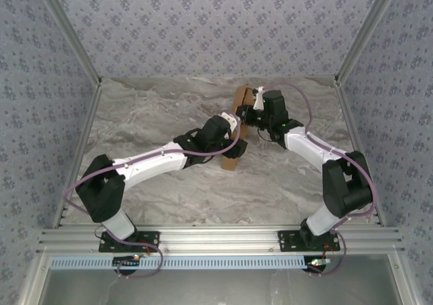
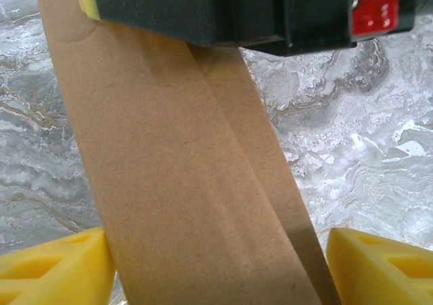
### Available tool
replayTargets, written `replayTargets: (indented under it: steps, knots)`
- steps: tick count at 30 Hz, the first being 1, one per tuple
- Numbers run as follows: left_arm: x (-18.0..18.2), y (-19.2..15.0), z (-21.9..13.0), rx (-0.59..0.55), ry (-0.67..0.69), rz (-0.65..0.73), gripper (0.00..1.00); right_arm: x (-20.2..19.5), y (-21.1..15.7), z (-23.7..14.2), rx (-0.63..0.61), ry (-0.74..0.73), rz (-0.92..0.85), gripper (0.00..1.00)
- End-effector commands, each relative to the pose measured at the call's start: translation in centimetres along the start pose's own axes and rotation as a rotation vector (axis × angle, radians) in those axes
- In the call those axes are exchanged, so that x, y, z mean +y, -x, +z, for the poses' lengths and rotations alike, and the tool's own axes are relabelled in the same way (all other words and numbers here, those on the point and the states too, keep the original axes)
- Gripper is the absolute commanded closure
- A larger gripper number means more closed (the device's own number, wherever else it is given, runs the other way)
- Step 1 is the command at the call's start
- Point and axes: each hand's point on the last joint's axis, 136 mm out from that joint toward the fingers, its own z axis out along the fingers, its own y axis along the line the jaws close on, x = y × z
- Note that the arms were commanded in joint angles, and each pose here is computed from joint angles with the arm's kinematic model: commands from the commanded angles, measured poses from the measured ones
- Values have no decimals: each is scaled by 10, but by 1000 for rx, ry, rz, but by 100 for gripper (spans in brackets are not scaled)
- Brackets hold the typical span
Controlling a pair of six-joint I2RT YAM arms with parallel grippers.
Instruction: Fold the paper box
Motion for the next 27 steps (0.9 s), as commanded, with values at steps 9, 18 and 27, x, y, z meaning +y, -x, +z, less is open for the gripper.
replayTargets:
  steps: [9,18,27]
  knots:
    - [21,-24,0,69,21,71,47,-31,-29,-22,134,-154,-3,66]
    - [34,-22,-9,86,-32,116,55,-16,0,-57,73,-104,-59,51]
    - [45,-14,-19,91,-101,171,62,-25,26,-96,28,-169,-183,45]
